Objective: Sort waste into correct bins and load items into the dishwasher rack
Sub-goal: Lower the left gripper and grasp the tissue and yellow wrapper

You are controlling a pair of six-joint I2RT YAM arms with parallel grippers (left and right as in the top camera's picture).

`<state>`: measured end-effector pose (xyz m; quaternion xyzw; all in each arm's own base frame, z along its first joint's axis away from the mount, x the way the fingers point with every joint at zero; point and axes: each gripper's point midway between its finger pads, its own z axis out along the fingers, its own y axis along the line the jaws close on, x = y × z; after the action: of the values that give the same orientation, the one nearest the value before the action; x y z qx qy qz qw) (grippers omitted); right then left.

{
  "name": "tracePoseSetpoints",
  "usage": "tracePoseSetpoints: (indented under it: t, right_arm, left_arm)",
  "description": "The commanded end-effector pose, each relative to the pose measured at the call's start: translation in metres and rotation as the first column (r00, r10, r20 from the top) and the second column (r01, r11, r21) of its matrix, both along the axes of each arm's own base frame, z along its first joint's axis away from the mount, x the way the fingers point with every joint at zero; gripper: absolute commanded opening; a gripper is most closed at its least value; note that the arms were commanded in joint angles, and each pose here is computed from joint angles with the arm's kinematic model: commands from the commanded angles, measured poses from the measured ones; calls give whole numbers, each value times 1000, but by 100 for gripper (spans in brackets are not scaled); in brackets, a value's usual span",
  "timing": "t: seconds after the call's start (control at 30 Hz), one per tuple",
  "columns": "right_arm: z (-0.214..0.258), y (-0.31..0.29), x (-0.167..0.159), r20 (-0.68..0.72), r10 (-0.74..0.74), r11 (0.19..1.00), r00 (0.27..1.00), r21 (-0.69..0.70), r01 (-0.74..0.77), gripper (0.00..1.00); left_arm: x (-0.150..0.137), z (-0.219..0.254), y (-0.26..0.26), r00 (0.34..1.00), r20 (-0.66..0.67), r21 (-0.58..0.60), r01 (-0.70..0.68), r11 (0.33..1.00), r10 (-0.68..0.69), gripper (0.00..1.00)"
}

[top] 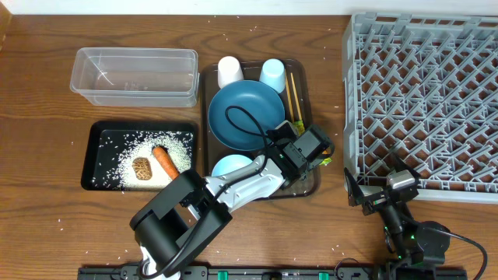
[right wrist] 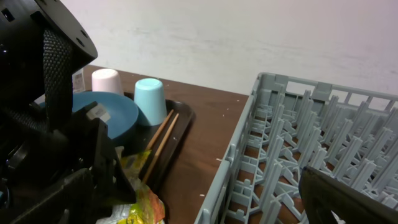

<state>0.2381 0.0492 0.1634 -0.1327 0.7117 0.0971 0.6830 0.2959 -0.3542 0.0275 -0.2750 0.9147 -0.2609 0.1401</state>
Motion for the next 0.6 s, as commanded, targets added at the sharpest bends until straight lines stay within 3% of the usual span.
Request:
tracePoseSetpoints:
  t: [0.0, 0.2, 0.57]
  right_arm:
    - [-1, -6, 1, -1, -26, 1000, 1000, -12, 26, 99]
    - [-1, -6, 1, -1, -26, 1000, 1000, -12, 26, 99]
    - [-1, -6, 1, -1, -26, 1000, 1000, -12, 26, 99]
  left_arm:
    - [1, -7, 4, 1000, 5, 28, -13, 1000, 13, 26]
    - [1, -7, 4, 1000, 8, 30, -6, 1000, 6, 6]
    - [-5, -1, -3, 999, -12, -6, 31, 999, -31, 6]
